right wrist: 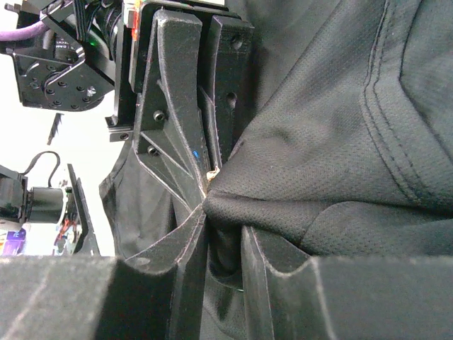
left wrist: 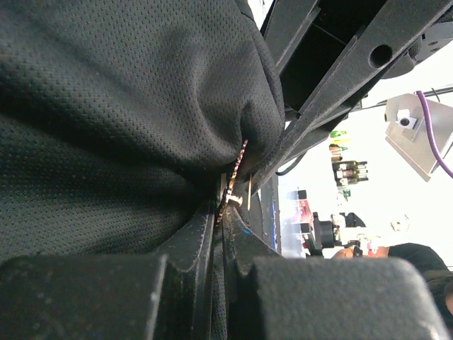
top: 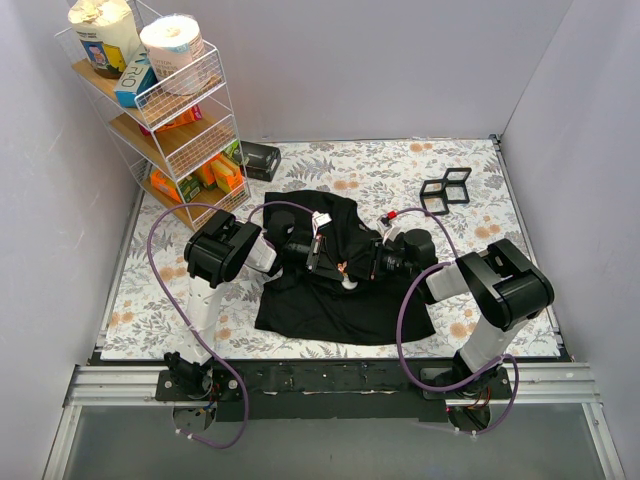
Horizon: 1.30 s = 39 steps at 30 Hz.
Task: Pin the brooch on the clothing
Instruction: Pin the brooch to the clothes.
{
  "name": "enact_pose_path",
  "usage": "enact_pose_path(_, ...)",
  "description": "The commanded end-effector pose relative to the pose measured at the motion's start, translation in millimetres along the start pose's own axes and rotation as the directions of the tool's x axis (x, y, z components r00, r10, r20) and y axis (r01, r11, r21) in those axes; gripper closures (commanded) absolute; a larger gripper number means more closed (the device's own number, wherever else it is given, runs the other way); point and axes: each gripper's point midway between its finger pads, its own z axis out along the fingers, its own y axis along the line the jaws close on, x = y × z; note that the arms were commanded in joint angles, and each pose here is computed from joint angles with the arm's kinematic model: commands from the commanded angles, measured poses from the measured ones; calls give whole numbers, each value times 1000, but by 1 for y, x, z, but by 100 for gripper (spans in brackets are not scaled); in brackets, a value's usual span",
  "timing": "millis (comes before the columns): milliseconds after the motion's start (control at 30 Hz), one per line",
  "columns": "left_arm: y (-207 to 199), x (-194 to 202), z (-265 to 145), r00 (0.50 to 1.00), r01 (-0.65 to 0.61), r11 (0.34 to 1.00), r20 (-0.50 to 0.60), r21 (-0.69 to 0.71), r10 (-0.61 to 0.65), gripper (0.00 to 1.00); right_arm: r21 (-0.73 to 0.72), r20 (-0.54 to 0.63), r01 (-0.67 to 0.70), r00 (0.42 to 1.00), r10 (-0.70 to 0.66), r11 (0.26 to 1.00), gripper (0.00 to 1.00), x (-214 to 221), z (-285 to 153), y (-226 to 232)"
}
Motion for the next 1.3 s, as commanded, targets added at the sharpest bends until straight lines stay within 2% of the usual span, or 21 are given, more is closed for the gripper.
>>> enact_pose_path(0,-24,-14,6,995,-98,995,1,18,98,100,-46,51,62,997,-60,997,69,-18,11,14)
enact_pose_path(233,-23,-13,7,995,-101,995,-1,13,101,100,-24,57,62,997,-61,998,70,-17,14,12)
enact_pose_path(667,-24,-9,12,994,-105,994,-18,10,105,100,52,100,31,994,-36,998,90,-21,15,2)
enact_pose_path(1267,-25,-7,17,991,-133,991,-33,-6,132,100,202,116,-12,993,-12,979,95,-28,19,-22)
